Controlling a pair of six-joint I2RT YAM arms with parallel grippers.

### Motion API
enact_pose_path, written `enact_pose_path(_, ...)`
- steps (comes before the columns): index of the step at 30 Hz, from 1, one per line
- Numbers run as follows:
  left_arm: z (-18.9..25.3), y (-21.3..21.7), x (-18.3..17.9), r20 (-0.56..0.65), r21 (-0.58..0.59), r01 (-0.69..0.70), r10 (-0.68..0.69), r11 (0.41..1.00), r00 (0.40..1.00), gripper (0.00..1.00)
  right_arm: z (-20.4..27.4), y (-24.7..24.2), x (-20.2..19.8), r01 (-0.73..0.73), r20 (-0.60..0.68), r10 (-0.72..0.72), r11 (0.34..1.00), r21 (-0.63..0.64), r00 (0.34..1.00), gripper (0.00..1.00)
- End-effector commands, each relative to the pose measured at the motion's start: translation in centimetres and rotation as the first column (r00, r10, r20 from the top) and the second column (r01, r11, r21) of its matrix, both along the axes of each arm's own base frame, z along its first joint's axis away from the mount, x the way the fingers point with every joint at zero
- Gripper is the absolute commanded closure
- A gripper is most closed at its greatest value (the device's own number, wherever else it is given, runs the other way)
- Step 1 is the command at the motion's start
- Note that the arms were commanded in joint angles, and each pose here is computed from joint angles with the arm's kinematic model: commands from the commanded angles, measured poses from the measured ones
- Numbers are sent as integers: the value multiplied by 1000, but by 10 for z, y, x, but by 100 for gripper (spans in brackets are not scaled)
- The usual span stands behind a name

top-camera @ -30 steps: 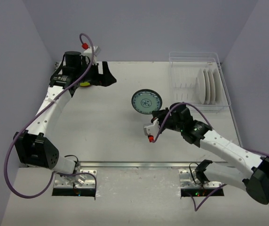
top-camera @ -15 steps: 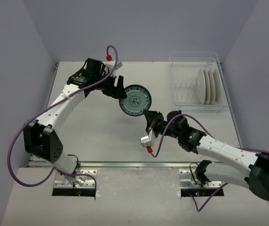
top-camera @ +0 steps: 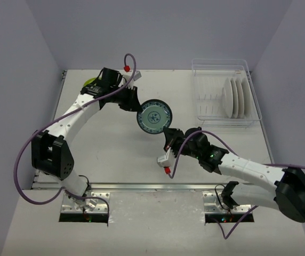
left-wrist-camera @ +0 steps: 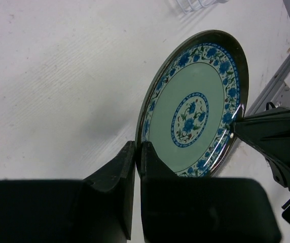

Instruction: Unload the plates from the dish rack

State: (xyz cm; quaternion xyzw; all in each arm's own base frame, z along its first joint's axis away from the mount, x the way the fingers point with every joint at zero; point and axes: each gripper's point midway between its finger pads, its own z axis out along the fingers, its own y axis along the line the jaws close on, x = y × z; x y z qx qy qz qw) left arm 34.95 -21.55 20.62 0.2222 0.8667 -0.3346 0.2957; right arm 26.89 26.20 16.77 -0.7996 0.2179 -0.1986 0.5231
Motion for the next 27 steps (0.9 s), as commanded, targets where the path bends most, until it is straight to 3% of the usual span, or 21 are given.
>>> enact_pose_path(1, -3, 8, 12, -27, -49, -7, 6, 999, 1000, 100, 67, 1, 26, 104, 119, -131, 973, 207, 984, 95)
enact_pose_path(3, -1, 22, 22, -28, -62, -48, 47, 997, 999, 100, 67, 0, 29, 130, 103, -155, 967, 219, 982, 78)
enact_pose_path(4, 1, 28, 27, -41, -87, -83, 80, 993, 996, 100, 68, 0, 30, 137, 95, -162, 965, 225, 982, 50)
enact_pose_path(5, 3, 49, 39, -38, -99, -144, 140, 985, 989, 100, 67, -1, 31, 151, 77, -174, 959, 239, 982, 34)
enact_pose_path(7, 10, 84, 63, -28, -126, -253, 252, 959, 967, 100, 65, -5, 35, 188, 52, -207, 950, 251, 977, 10)
enact_pose_path(9, 8, 118, 85, -32, -130, -361, 360, 924, 933, 100, 64, -11, 40, 232, 33, -249, 937, 260, 968, 2)
enact_pose_path(14, 12, 216, 139, 53, -111, -594, 602, 797, 797, 100, 57, -25, 52, 360, -71, -356, 884, 296, 932, 1)
enact_pose_path(20, 7, 276, 185, 118, -81, -730, 734, 679, 669, 100, 47, -51, 72, 572, -293, -498, 768, 290, 816, 1)
enact_pose_path(23, -7, 294, 203, 102, -66, -769, 771, 636, 629, 100, 55, -68, 88, 688, -426, -551, 657, 309, 718, 1)
enact_pose_path(27, -17, 306, 221, 93, -68, -793, 795, 605, 599, 100, 41, -92, 96, 817, -590, -591, 525, 236, 550, 1)
